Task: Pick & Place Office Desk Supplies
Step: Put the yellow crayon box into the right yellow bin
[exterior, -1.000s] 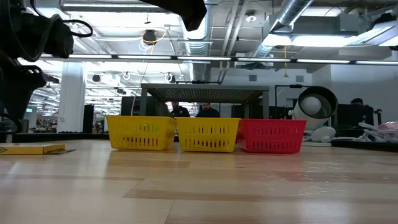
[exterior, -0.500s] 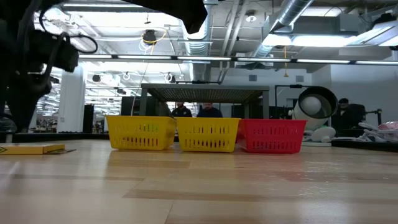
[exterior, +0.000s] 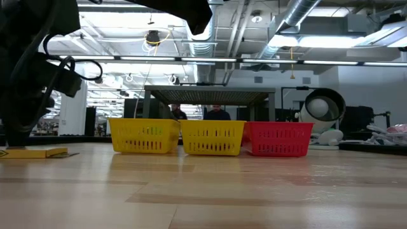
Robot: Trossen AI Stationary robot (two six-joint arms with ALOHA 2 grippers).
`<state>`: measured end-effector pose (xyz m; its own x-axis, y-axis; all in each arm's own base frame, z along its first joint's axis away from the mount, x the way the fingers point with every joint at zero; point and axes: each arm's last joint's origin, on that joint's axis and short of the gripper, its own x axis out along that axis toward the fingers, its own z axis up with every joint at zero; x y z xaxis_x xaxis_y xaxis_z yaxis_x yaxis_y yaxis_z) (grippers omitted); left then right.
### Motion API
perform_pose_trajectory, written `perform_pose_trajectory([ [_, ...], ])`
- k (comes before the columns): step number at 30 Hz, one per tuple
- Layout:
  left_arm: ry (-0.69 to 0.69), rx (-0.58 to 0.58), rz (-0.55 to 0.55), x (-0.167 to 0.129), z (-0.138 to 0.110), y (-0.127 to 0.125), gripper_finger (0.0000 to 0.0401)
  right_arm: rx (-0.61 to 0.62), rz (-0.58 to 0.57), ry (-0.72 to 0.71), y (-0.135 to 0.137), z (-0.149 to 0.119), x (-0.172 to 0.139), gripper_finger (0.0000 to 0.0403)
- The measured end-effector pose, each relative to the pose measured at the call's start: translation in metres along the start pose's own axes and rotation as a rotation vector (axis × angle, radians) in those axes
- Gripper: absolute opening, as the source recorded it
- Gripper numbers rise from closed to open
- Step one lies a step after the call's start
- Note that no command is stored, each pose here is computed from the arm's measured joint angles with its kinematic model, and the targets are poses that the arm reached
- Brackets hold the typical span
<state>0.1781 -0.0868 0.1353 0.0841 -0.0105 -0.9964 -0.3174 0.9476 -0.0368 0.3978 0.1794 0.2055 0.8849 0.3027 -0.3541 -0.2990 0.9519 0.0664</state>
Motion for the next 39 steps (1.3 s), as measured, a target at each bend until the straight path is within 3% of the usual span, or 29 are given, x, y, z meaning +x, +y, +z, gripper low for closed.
perform_pose_trajectory([
  [10, 0.004, 0.038, -0.003, 0.0, 0.0, 0.0, 0.0363, 0.0, 0.0, 0.0, 0.0, 0.0, 0.0, 0.0235],
  [20, 0.008, 0.039, -0.005, 0.0, 0.0, 0.0, 0.0309, 0.0, 0.0, -0.001, 0.0, 0.0, 0.0, 0.0235],
  [29, 0.007, 0.038, -0.01, -0.001, -0.001, 0.001, 0.0314, -0.005, -0.001, -0.001, 0.0, 0.0, 0.0, 0.0235],
  [39, -0.06, -0.004, -0.098, -0.026, -0.006, 0.007, 0.0303, -0.007, -0.017, -0.007, -0.003, 0.001, 0.0, 0.0235],
])
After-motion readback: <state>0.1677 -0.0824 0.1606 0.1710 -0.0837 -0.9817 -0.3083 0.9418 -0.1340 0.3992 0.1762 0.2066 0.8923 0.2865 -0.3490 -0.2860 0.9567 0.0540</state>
